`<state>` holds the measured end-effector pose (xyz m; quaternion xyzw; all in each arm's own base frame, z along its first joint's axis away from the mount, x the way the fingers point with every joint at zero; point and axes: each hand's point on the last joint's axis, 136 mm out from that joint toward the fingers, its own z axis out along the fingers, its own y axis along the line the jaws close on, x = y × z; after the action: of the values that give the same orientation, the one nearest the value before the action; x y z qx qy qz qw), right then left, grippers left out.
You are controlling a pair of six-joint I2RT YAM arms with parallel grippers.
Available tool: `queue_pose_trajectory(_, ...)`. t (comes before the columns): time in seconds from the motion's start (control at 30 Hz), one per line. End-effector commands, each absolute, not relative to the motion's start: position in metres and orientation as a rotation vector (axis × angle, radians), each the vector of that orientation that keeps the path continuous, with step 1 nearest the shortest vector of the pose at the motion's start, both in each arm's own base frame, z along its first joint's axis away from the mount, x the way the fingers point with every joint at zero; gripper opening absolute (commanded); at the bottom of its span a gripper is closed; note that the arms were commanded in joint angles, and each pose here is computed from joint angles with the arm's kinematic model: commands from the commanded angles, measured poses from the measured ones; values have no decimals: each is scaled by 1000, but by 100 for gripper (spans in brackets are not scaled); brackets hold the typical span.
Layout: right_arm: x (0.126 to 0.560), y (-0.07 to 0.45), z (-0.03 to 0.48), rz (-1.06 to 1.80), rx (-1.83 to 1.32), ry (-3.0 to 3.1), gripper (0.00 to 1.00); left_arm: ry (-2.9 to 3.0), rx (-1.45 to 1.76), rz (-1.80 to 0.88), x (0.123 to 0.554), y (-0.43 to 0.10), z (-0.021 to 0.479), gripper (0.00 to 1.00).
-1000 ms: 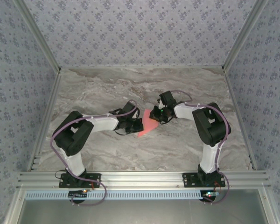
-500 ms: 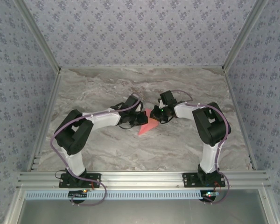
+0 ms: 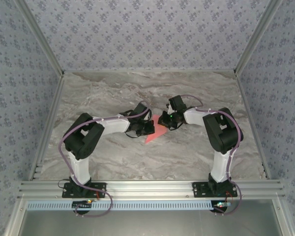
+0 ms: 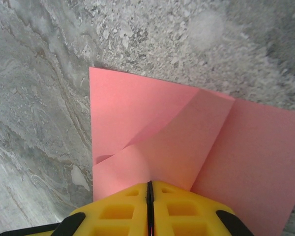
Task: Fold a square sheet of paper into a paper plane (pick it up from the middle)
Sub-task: Fourth fold the wing at the center of the table.
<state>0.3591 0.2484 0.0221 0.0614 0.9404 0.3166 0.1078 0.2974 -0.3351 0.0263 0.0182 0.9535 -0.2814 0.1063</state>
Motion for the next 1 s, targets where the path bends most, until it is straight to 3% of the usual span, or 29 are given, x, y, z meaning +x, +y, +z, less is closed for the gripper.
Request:
queue_pose_trajectory(0.0,366,252,43,973,90,2710,10,2857,46,-734,294,-321,14,0)
queue_pose_trajectory(0.2,359,268,59,1074,-43,2656,8,2882,34,-709,289,-315,5,0)
queue_pose_trajectory(0.5,350,272,27,1031,-20,2739,3,2896,22,-691,285,-311,1,0)
queue_pose_trajectory(0.97,395,196,10,783,76,2759,2,3027,-20,-576,262,-291,-24,0)
